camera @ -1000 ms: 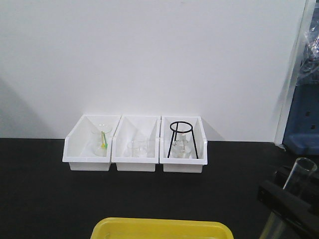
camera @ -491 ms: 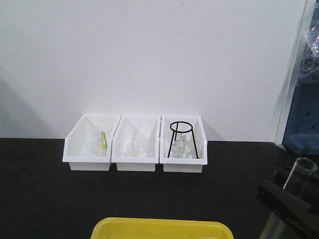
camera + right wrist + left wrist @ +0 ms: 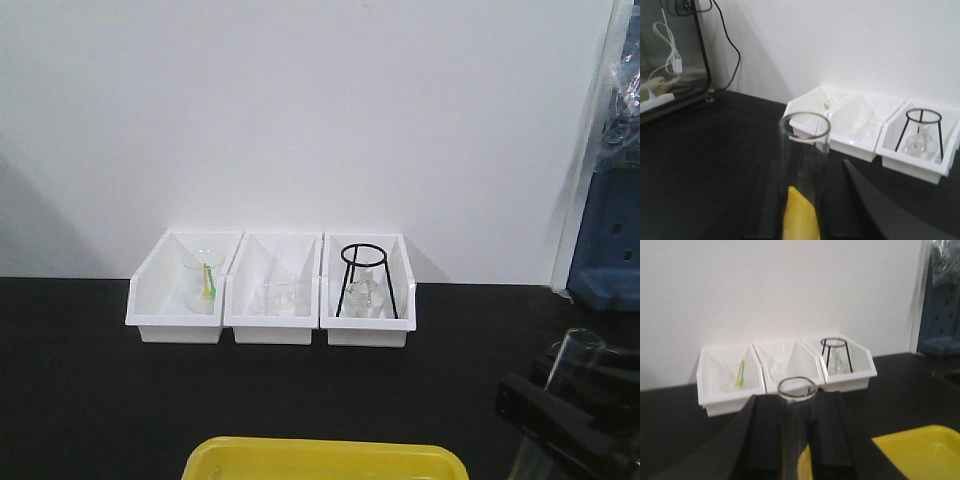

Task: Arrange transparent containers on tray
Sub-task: 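Bring both grippers with tubes forward over the yellow tray, then lower both tubes into the yellow tray and open both grippers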

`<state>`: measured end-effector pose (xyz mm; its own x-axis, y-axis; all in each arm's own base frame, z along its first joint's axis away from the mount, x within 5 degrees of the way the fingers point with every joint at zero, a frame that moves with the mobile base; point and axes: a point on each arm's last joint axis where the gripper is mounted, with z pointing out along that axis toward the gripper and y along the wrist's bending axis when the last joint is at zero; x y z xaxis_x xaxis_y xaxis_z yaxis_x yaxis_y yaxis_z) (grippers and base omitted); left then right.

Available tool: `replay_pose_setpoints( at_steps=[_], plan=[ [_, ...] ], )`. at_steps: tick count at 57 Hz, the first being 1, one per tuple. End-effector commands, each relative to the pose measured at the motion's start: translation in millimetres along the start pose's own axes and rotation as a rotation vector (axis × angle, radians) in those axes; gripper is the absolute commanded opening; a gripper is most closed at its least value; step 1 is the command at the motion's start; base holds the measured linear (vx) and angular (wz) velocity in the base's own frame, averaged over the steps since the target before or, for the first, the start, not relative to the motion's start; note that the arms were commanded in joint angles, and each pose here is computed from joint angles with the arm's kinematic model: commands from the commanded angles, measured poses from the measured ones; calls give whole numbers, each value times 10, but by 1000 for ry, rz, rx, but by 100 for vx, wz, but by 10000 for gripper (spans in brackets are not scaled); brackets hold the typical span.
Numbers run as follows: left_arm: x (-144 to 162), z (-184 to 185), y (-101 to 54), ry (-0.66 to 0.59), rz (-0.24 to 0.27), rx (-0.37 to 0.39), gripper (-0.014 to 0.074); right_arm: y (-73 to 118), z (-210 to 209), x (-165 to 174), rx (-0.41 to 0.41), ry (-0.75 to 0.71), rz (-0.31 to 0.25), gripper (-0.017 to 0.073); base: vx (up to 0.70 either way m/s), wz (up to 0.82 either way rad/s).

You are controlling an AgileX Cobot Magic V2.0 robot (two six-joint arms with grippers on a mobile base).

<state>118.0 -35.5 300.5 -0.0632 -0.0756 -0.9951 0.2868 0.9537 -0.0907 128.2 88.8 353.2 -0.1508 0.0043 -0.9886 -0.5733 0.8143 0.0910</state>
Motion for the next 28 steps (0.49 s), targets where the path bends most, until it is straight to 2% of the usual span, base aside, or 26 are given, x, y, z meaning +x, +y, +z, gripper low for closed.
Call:
replay_pose_setpoints(
  at_steps=[1, 4, 7, 10, 19, 28],
  plan=[
    [-96, 159, -36, -39, -59, 33, 184, -91, 156, -91, 61, -48, 32, 138, 0, 0],
    [-63, 252, -38, -18, -82, 37, 185, -156, 289, -34, 92, -6, 75, 138, 0, 0],
    [-48, 362, -45, 19, -96, 38, 189, -221, 418, 27, 120, 35, 142, 139, 0, 0],
    [-58, 474, -77, 48, -95, 53, 192, -269, 547, 83, 138, 80, 170, 141, 0, 0],
    [-126, 908, -310, 141, -85, 138, 195, -331, 904, 210, 149, 185, 134, 145, 0, 0],
    [73, 1465, -614, 362, -49, 176, 202, -395, 1271, 411, 159, 301, 150, 149, 0, 0]
  ],
)
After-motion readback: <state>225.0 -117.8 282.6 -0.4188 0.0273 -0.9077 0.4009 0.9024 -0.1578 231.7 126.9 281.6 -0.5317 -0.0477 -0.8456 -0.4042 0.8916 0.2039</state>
